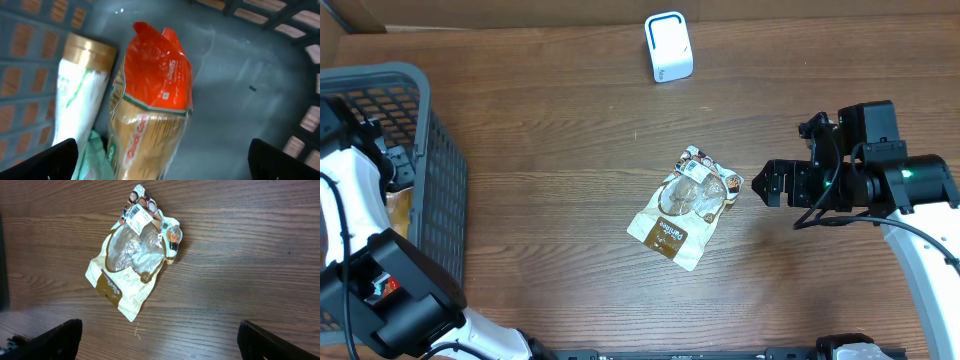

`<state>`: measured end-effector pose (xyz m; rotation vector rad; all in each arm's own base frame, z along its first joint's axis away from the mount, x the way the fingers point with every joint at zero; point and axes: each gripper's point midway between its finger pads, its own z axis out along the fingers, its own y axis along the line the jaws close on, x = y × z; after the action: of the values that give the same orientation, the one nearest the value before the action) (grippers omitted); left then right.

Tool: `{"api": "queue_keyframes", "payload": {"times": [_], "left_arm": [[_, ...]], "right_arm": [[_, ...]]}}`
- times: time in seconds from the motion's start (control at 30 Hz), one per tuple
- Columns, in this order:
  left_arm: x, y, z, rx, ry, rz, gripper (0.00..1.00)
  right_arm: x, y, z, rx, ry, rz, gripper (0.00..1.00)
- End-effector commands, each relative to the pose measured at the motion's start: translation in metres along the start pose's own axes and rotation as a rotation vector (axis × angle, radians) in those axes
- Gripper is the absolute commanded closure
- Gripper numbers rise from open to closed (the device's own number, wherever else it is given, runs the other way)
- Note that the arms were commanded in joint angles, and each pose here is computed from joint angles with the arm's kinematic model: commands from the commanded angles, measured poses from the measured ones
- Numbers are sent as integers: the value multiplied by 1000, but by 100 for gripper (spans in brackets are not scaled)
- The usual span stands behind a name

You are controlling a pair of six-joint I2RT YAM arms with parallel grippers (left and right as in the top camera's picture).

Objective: Scan the item barcode
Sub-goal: 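Return the left gripper into the basket toward the red-capped package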

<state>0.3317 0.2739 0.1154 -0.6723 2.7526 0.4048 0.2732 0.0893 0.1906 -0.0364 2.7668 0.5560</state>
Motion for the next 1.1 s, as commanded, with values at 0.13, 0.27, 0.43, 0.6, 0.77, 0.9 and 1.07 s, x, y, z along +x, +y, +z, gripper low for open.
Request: {"api": "queue_keyframes", "payload": {"times": [0.13,0.27,0.43,0.6,0.77,0.9,1.07], "left_arm": [[19,-5,29,12,13,26,0],[23,-7,33,13,18,24,0],[21,-7,33,12,13,18,0],[20,-6,33,11,7,18,0],[23,-7,33,12,19,20,0],[21,-6,33,8,11,33,0],[25,-6,39,13,32,78,1]], "right_arm": [[-6,5,-5,-6,-21,-11,0],[-6,5,-5,-6,-21,-11,0],[-6,5,-5,-6,-21,-11,0],[-6,5,-5,-6,-21,-11,0],[-7,5,-5,-6,-21,-11,0],[-6,5,-5,-6,-21,-11,0],[-6,5,-5,-6,-21,-11,0]]}}
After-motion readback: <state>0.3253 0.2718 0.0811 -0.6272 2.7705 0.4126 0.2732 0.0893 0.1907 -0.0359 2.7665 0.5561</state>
